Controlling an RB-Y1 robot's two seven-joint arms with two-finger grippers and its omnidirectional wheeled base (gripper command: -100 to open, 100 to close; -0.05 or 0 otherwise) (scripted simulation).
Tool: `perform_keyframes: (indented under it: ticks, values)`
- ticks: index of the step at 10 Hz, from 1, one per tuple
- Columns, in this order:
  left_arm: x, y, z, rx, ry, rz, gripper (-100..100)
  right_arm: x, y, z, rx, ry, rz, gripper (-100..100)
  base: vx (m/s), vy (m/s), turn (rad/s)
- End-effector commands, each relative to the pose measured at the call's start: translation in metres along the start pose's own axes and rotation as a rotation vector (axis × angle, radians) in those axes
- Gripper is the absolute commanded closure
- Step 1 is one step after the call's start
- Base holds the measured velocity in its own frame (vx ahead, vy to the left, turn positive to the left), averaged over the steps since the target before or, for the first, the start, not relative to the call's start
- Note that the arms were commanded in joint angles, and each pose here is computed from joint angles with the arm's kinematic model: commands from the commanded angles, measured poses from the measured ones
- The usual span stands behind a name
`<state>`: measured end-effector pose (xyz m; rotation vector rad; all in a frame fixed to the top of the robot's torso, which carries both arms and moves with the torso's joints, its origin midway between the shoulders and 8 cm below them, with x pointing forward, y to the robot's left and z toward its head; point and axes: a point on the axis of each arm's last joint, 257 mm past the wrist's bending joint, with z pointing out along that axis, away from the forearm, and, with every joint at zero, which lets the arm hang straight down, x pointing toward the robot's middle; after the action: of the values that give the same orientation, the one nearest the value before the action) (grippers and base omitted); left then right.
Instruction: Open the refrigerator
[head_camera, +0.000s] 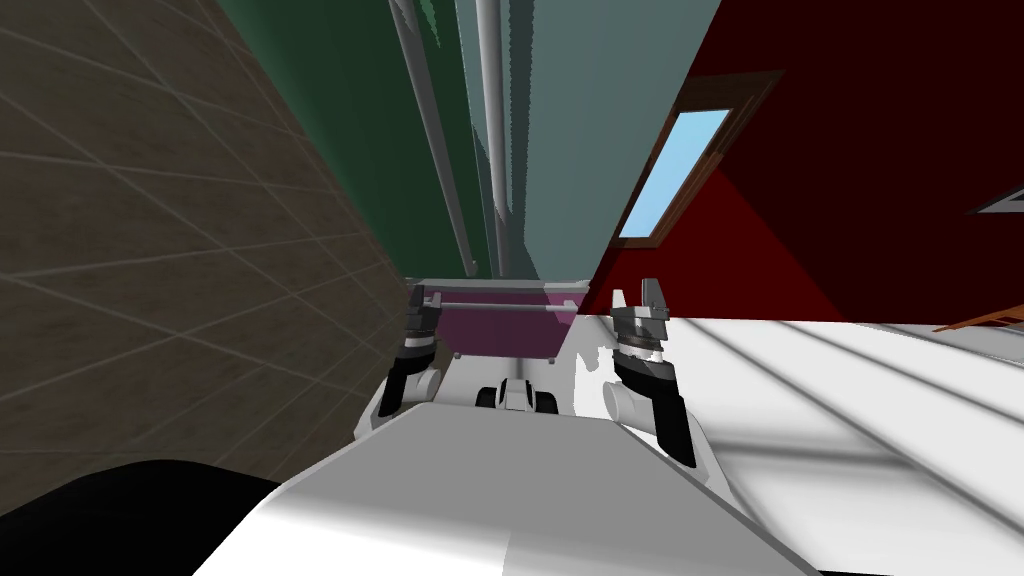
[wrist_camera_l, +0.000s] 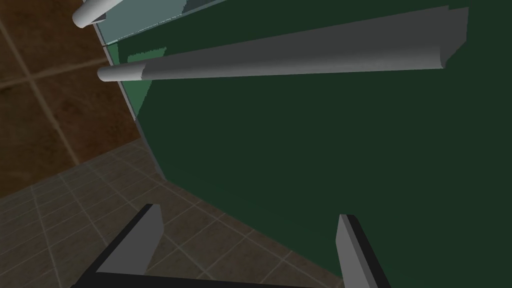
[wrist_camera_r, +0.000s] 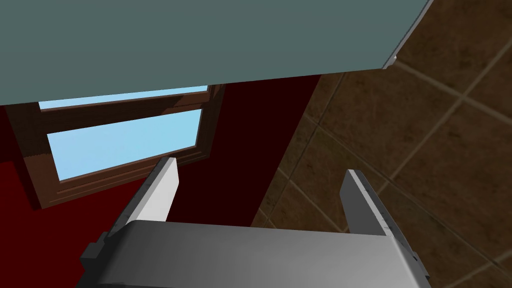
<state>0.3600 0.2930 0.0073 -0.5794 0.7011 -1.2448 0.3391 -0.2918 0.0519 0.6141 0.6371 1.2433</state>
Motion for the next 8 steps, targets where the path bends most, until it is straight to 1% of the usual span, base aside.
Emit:
perform_keyframes:
  ticks: [1, 2, 3, 4, 6, 7, 8]
  values:
    - [0.004, 0.015, -0.007, -0.011, 0.016, 0.006, -100, 0.0, 0.0, 0.0, 0.0, 0.0, 0.0, 0, 0.044, 0.024, -0.012]
    - [0.005, 0.024, -0.013, -0.018, 0.023, 0.008, -100, 0.0, 0.0, 0.0, 0.0, 0.0, 0.0, 0, 0.033, 0.021, -0.029]
    - [0.007, 0.028, -0.016, -0.013, 0.028, 0.01, -100, 0.0, 0.0, 0.0, 0.0, 0.0, 0.0, 0, 0.048, 0.029, -0.041]
    - [0.007, 0.033, -0.018, -0.025, 0.028, 0.01, -100, 0.0, 0.0, 0.0, 0.0, 0.0, 0.0, 0, 0.038, 0.024, -0.013]
    - [0.009, 0.05, -0.03, -0.039, 0.037, 0.013, -100, 0.0, 0.0, 0.0, 0.0, 0.0, 0.0, 0, 0.042, 0.034, -0.035]
    - [0.009, 0.05, -0.03, -0.041, 0.037, 0.013, -100, 0.0, 0.0, 0.0, 0.0, 0.0, 0.0, 0, 0.04, 0.031, -0.014]
    - [0.01, 0.059, -0.036, -0.049, 0.04, 0.014, -100, 0.0, 0.0, 0.0, 0.0, 0.0, 0.0, 0, 0.033, 0.024, -0.019]
